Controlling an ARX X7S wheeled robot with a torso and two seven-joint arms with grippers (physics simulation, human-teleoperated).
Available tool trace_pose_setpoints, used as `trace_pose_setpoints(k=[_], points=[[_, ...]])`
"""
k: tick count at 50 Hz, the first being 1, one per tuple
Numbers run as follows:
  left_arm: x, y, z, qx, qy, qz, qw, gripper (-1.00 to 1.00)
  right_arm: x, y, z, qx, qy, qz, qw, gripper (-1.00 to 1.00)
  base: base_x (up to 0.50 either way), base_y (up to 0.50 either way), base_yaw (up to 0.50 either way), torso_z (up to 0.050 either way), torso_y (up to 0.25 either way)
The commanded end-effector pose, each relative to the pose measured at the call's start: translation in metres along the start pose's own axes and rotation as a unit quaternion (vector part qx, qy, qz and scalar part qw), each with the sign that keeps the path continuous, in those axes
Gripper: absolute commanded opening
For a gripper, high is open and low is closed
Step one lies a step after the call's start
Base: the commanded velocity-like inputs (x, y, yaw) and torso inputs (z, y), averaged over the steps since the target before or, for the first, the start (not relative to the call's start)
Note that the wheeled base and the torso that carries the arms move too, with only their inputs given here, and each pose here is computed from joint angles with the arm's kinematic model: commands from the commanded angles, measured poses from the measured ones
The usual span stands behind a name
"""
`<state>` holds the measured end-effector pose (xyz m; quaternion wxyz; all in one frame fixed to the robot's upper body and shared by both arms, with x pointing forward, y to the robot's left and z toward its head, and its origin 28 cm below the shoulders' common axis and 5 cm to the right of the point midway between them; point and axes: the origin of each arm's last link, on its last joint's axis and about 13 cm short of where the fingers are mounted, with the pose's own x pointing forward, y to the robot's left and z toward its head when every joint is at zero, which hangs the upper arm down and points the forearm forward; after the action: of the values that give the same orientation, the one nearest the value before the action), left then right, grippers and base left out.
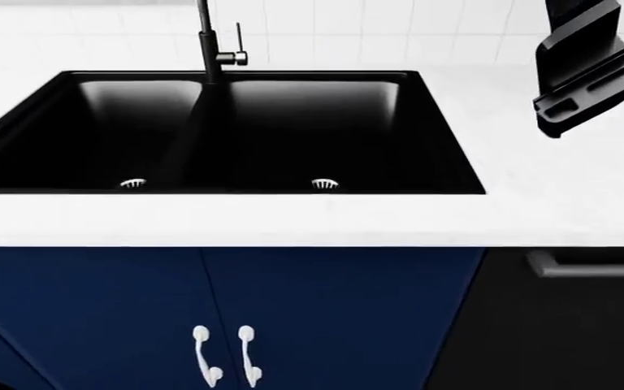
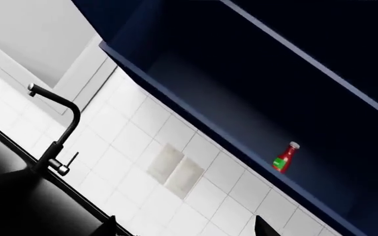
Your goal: Pick and place the shaker into the drawer. Then close the cabinet.
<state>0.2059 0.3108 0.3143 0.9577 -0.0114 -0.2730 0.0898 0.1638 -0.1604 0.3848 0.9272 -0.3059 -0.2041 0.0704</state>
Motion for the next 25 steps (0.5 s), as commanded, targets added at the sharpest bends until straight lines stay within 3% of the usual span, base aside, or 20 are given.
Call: trace_pose_setpoints(k=[1,25], points=[[0.0153,0.0017,-0.0068,-0.054,0.011,-0.013,0.998,1.00,0.0012,-0.0019,0.0033,0.004,-0.006,0.006,1.000,1.00,0.50,0.00,0.00,0.000,0.000],[0.0092,0.0012,-0.0046,-0.057,0.013,-0.016,0.998,1.00,-0.0018,0.0029,0.0007,0.006,-0.010,0.015,1.000,1.00,0.50,0.00,0.00,0.000,0.001]])
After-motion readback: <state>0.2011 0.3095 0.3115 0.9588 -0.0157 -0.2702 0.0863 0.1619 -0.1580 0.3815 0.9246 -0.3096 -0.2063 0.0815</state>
